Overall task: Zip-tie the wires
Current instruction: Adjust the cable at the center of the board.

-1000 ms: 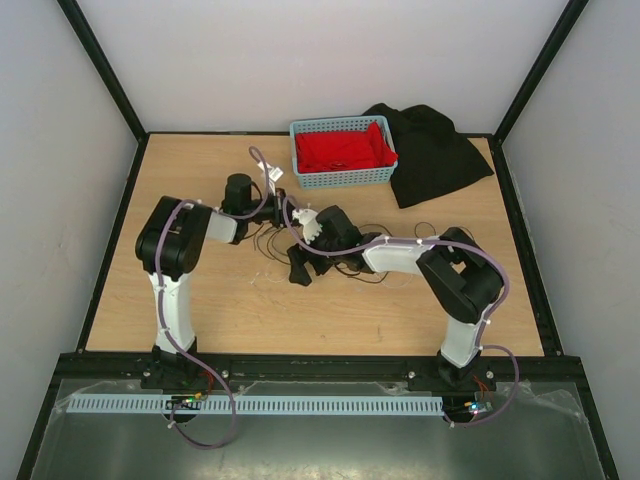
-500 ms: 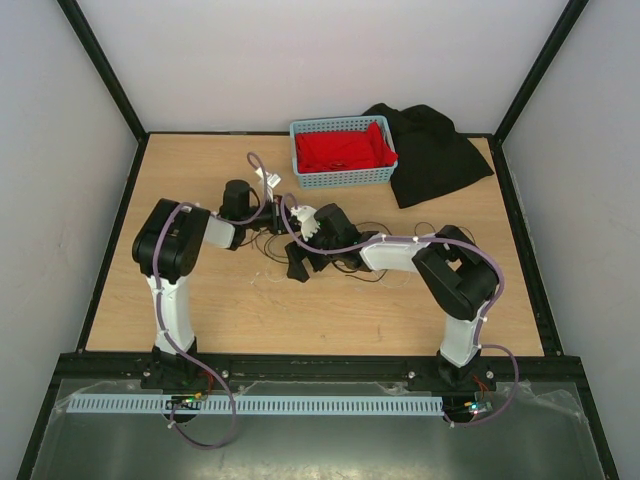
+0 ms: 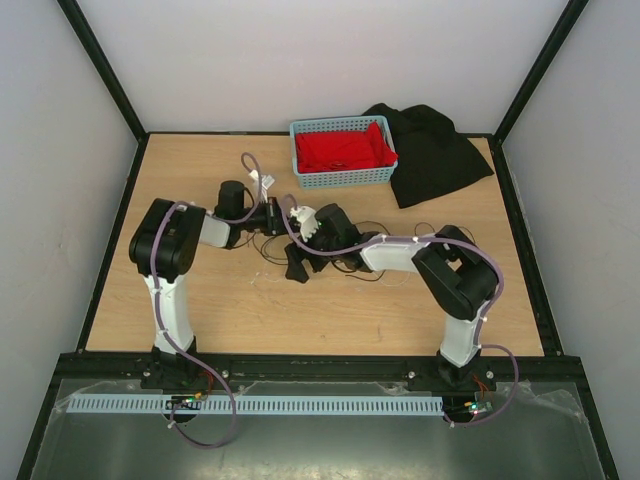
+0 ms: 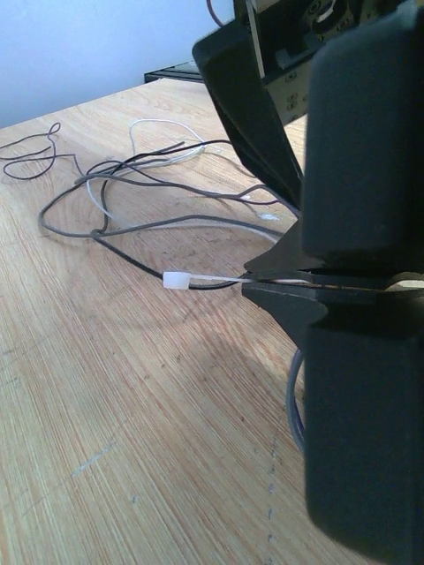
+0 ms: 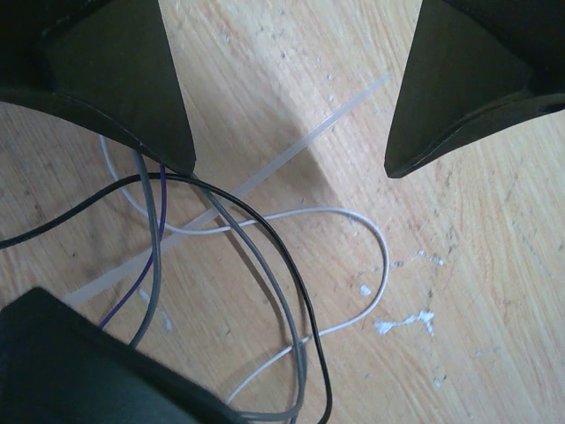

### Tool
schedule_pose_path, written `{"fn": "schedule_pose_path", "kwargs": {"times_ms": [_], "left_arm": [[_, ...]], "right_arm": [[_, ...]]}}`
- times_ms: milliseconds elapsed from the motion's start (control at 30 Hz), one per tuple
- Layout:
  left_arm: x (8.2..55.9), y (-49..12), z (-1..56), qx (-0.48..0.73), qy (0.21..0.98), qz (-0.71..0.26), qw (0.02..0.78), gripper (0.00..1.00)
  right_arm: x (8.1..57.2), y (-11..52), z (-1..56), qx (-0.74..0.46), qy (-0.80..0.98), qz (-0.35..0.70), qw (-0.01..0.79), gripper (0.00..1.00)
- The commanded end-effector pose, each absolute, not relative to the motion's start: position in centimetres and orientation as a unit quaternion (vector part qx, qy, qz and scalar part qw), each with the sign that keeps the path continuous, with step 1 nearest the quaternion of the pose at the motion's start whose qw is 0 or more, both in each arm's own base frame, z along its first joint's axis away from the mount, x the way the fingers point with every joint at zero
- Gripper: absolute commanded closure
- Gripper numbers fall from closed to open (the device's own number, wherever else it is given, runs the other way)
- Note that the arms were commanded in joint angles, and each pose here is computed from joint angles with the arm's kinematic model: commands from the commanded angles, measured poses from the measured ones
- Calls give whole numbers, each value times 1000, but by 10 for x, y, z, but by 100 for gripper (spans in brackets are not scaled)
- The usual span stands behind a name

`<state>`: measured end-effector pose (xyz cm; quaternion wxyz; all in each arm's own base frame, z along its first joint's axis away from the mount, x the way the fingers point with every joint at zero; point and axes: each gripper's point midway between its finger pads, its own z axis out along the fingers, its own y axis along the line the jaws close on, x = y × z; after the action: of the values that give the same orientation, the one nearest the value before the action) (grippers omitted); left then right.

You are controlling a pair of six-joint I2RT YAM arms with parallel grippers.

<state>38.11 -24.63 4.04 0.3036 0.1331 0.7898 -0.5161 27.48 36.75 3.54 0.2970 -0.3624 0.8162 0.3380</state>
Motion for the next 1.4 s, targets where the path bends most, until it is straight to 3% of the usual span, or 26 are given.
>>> {"fn": "schedule_pose_path", "kwargs": {"times_ms": [0, 233, 667, 900, 1367], "left_arm": [[380, -243, 42, 136, 787, -522, 299, 100], [383, -240, 43, 139, 784, -531, 291, 100], [383, -244, 42, 143, 777, -550, 271, 100], [380, -245, 39, 140, 778, -554, 263, 100], [376, -246, 37, 141, 777, -558, 253, 100]], "right_arm": [[264, 360, 61, -394, 786, 351, 322, 1], [255, 351, 90, -417, 737, 364, 388, 1], [282, 304, 86, -492, 670, 178, 526, 1], [286, 301, 59, -508, 694, 114, 497, 1], [289, 321, 26, -525, 710, 92, 459, 1]]}}
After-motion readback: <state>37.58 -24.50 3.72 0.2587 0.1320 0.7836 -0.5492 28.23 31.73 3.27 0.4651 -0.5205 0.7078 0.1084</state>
